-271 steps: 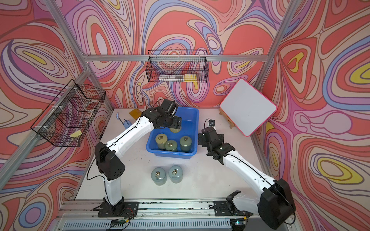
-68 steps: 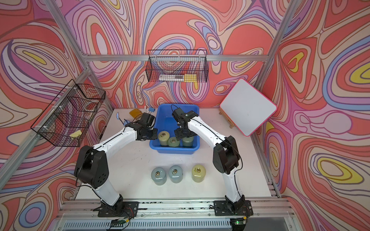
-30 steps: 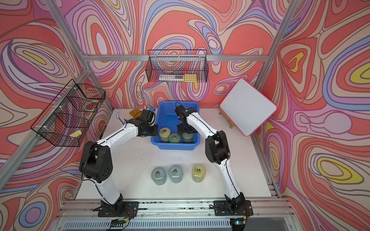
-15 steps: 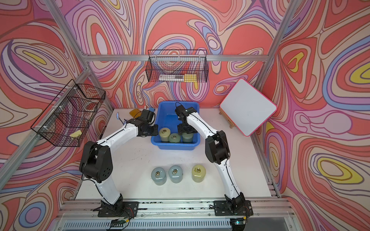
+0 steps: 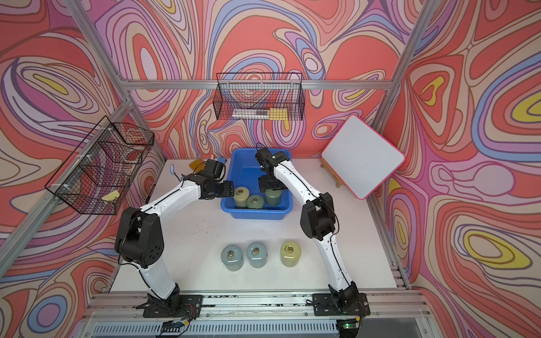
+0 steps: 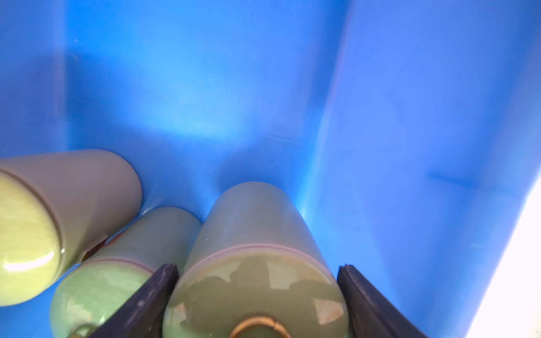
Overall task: Take the tea canister out of the basket
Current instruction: Move the basket to the center of the board, then place the tea canister at the center of the board.
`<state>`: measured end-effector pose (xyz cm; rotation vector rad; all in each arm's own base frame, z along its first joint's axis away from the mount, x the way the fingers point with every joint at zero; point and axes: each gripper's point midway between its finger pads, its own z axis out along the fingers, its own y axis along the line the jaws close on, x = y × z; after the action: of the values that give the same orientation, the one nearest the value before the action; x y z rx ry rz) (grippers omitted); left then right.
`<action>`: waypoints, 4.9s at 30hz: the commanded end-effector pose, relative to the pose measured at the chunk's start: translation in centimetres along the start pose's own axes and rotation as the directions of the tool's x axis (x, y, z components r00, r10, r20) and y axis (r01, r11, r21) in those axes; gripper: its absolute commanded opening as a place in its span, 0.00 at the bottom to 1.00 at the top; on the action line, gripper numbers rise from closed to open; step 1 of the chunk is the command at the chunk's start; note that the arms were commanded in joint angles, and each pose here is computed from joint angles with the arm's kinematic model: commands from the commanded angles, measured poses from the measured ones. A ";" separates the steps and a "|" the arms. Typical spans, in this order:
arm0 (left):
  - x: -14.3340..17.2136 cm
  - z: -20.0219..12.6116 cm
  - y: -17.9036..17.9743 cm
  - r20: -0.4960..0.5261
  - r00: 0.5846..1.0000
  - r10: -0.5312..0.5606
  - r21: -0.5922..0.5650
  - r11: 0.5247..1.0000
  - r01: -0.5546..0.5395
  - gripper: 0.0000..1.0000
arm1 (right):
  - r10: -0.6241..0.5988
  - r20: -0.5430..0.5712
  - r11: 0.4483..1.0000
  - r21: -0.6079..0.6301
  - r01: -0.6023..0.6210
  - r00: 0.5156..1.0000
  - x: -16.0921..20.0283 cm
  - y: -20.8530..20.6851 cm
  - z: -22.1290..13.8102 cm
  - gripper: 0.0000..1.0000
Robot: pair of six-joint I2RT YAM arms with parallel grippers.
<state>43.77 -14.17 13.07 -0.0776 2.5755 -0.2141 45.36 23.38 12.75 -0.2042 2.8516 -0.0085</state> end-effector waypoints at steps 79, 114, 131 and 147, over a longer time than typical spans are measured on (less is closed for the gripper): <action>0.9 -10.0 2.5 0.179 0.980 -0.082 0.024 0.997 0.079 0.99 | 0.134 0.050 0.991 -0.019 -0.133 0.990 15.7 -7.1 -8.7 0.62; 1.5 -10.6 2.2 0.226 0.969 -0.102 0.080 0.993 0.086 0.99 | 0.152 -0.037 0.988 -0.005 -0.152 0.988 18.6 -6.7 -1.2 0.67; 1.8 -9.9 2.4 0.225 0.970 -0.095 0.073 0.994 0.081 0.99 | 0.150 -0.062 0.989 0.007 -0.149 0.987 19.0 -6.7 -0.6 0.89; 2.0 -9.6 2.1 0.247 0.965 -0.092 0.105 0.992 0.068 0.99 | 0.124 0.042 0.992 -0.039 -0.122 0.991 16.8 -7.0 -7.2 0.97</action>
<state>36.85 -10.91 19.51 -0.1727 2.3412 -0.3070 28.39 14.21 12.44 -0.0089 2.8639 0.0577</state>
